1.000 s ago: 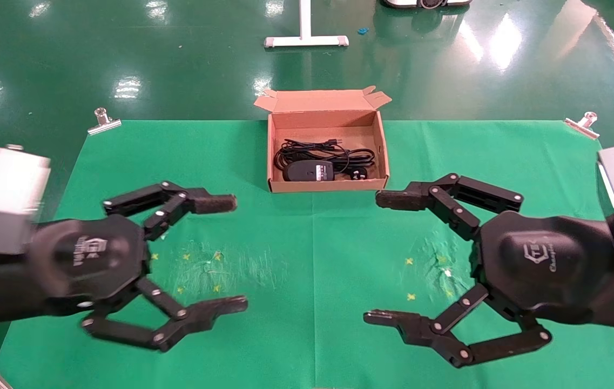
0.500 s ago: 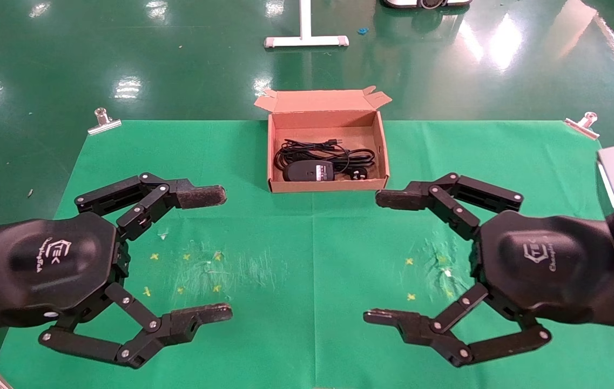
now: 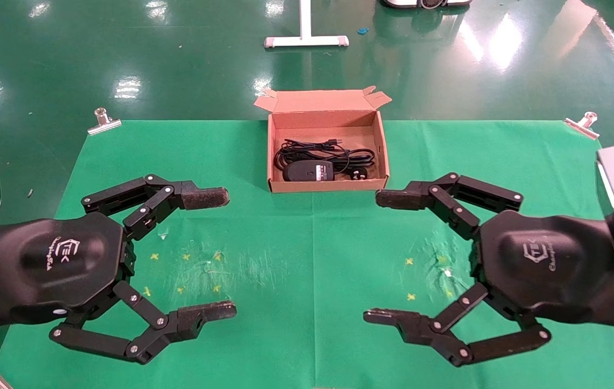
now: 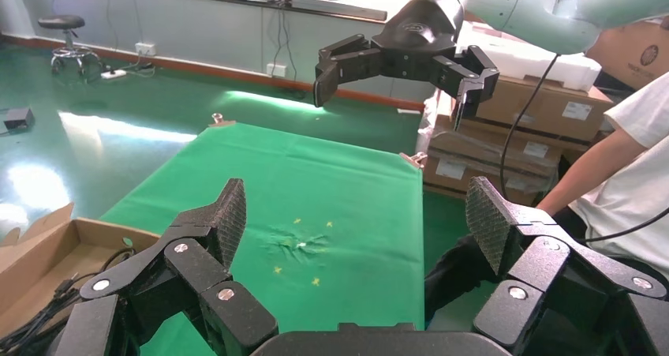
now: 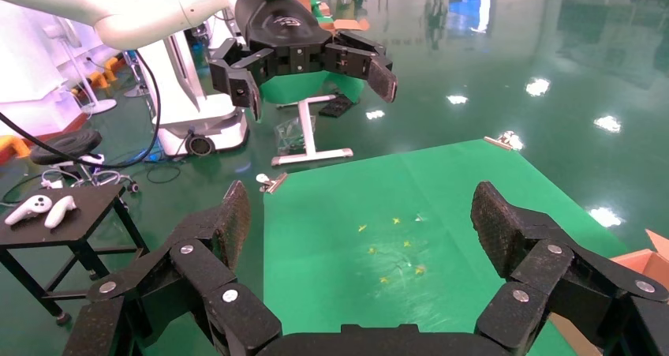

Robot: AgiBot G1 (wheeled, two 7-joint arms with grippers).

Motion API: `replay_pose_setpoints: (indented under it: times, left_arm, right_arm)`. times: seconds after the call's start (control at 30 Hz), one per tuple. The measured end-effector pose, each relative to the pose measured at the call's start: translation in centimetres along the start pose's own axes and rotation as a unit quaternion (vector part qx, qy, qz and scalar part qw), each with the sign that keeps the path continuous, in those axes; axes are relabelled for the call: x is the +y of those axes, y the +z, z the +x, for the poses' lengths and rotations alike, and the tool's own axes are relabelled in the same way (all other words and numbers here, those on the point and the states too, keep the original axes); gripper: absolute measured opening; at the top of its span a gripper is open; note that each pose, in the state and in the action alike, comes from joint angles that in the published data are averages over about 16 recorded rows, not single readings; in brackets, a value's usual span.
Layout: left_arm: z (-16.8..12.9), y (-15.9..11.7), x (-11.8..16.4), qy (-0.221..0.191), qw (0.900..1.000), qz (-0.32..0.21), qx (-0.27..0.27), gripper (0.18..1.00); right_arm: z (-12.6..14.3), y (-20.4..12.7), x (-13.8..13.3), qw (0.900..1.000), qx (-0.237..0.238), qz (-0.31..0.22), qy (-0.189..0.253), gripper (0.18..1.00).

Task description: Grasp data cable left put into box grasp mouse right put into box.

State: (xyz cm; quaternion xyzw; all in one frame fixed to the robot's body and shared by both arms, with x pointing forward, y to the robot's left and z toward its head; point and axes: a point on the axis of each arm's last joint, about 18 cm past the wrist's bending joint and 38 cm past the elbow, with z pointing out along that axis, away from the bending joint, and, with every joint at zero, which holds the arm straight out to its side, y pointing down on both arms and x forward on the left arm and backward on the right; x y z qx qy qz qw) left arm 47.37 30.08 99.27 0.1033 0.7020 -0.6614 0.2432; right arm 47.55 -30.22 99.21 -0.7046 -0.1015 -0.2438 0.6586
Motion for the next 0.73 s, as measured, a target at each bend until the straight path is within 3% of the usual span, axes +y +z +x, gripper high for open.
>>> replay_pose_setpoints:
  times: [0.73]
  left_arm:
    - [-0.08, 0.1, 0.11, 0.0, 1.0, -0.004, -0.001, 1.0]
  right_arm:
    - [0.0, 0.0, 0.0, 1.0, 0.0, 0.0, 0.0, 1.001]
